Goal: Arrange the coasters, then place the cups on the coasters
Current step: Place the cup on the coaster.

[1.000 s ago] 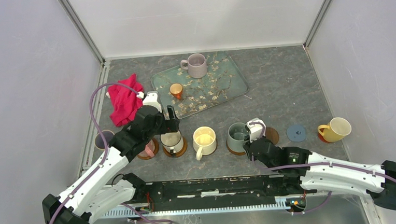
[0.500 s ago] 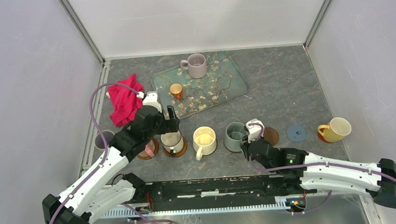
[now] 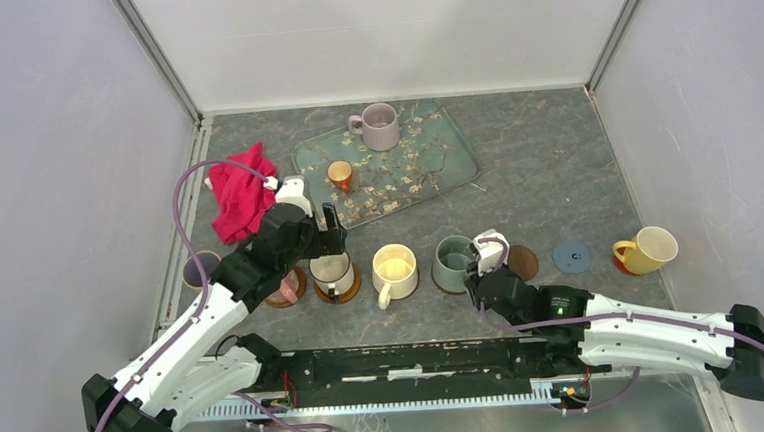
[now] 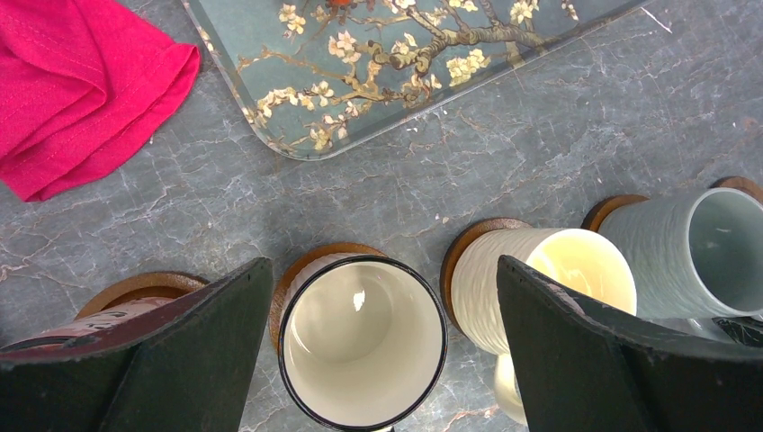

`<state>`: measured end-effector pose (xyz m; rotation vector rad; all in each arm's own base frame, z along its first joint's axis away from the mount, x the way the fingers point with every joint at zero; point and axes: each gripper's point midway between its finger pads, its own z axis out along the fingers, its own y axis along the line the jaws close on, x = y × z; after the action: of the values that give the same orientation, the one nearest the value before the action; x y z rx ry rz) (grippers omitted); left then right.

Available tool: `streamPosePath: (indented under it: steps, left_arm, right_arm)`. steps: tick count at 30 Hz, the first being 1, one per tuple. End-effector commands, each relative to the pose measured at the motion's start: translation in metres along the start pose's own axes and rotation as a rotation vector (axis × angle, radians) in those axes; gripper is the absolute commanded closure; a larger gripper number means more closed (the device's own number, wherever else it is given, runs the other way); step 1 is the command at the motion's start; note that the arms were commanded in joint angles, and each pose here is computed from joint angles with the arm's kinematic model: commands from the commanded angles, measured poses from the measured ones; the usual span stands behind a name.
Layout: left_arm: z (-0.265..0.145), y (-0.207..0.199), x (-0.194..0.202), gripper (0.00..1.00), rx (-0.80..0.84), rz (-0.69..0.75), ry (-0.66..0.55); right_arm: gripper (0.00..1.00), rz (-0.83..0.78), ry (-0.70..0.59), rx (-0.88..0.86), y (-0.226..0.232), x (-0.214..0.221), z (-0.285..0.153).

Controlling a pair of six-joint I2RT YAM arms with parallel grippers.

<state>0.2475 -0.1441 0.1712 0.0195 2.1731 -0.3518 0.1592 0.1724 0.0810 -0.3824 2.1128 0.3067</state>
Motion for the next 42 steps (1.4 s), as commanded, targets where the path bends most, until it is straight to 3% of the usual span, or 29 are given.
streamPosePath:
  steps: [1,13,20,24,31,42]
  left_arm:
    - [0.0,-0.005,-0.008,0.0,0.026,0.0,-0.032]
    - [-0.003,-0.013,-0.022,0.0,0.046,-0.013,-0.045]
    - [0.003,-0.03,-0.053,0.0,0.057,-0.01,-0.075]
    - [0.013,-0.041,-0.072,0.0,0.056,0.005,-0.078]
    - [0.04,-0.062,-0.105,0.0,0.05,0.053,-0.08]
    - [0.129,-0.07,-0.17,0.0,0.005,0.141,-0.108]
  right_arm:
    - [0.68,0.029,-0.035,0.007,0.002,-0.01,-0.001]
    - [0.49,0.025,-0.053,-0.007,0.004,-0.023,-0.007]
    - [0.13,-0.011,-0.115,0.023,0.001,-0.062,-0.021]
    - [0.02,-0.044,-0.155,0.027,0.003,-0.082,-0.025]
    - [0.02,-0.05,-0.196,-0.004,0.007,-0.117,-0.015]
    - [0.02,0.028,-0.222,-0.008,-0.026,-0.155,0.0]
